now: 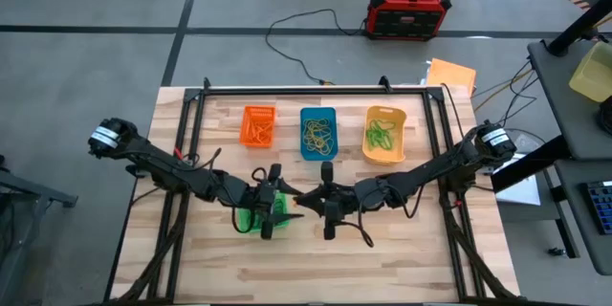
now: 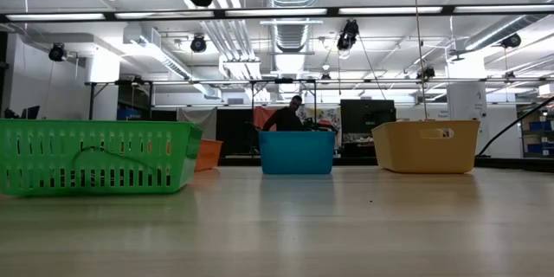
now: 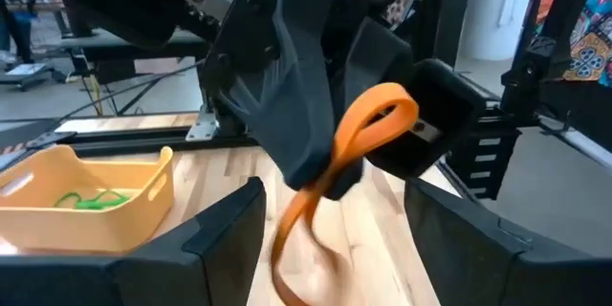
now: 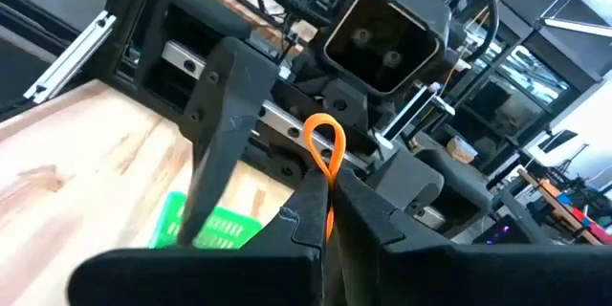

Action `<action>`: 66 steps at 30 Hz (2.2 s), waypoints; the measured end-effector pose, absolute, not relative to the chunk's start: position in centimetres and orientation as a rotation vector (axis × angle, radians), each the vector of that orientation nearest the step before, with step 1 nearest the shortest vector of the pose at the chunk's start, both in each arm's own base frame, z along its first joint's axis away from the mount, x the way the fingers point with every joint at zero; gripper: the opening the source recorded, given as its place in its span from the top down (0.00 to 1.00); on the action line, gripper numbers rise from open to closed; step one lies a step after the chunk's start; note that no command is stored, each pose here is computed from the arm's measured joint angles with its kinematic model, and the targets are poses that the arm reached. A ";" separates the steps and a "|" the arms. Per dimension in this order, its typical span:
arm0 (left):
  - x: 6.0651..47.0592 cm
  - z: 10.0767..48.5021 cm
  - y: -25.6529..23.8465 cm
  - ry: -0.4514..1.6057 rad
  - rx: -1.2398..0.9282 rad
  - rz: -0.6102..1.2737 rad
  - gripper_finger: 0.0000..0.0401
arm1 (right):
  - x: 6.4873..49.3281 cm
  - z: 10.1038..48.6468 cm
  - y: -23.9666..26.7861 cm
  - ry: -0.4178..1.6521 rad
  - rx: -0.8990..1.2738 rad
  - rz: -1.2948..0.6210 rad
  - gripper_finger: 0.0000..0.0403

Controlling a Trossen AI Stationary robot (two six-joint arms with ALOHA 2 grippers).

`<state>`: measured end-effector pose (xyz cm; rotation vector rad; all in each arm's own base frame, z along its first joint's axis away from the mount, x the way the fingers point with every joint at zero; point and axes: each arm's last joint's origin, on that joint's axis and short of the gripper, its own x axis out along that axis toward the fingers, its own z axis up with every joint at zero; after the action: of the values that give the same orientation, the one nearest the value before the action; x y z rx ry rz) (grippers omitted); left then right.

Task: Sort rubber bands into baskets
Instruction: Put the orange rubberband into the orange bin

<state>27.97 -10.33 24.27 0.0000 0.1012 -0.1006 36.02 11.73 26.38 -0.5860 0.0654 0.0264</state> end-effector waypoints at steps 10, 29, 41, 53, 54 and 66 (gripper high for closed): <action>27.9 24.2 -10.2 0.114 0.021 -0.090 0.80 | 35.9 26.6 11.7 0.059 -0.555 0.015 0.97; 25.9 24.6 -6.1 0.322 0.086 0.262 1.00 | 34.5 27.8 9.4 0.201 -0.435 -0.380 0.57; 20.4 22.7 12.0 0.656 -0.341 0.630 1.00 | 33.5 27.0 6.7 0.349 -0.329 -0.500 0.53; 18.6 19.4 16.6 0.789 -0.469 0.619 1.00 | 33.4 25.6 5.1 0.392 -0.284 -0.546 0.53; 18.7 19.4 16.6 0.789 -0.470 0.619 1.00 | 33.4 25.6 4.9 0.395 -0.283 -0.549 0.53; 18.6 19.5 16.7 0.792 -0.458 0.659 0.83 | 33.4 25.3 4.6 0.420 -0.273 -0.522 0.53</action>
<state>18.58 16.66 19.45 -0.4581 0.7916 0.6587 33.41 4.60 25.31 -0.2727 0.4204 -0.5221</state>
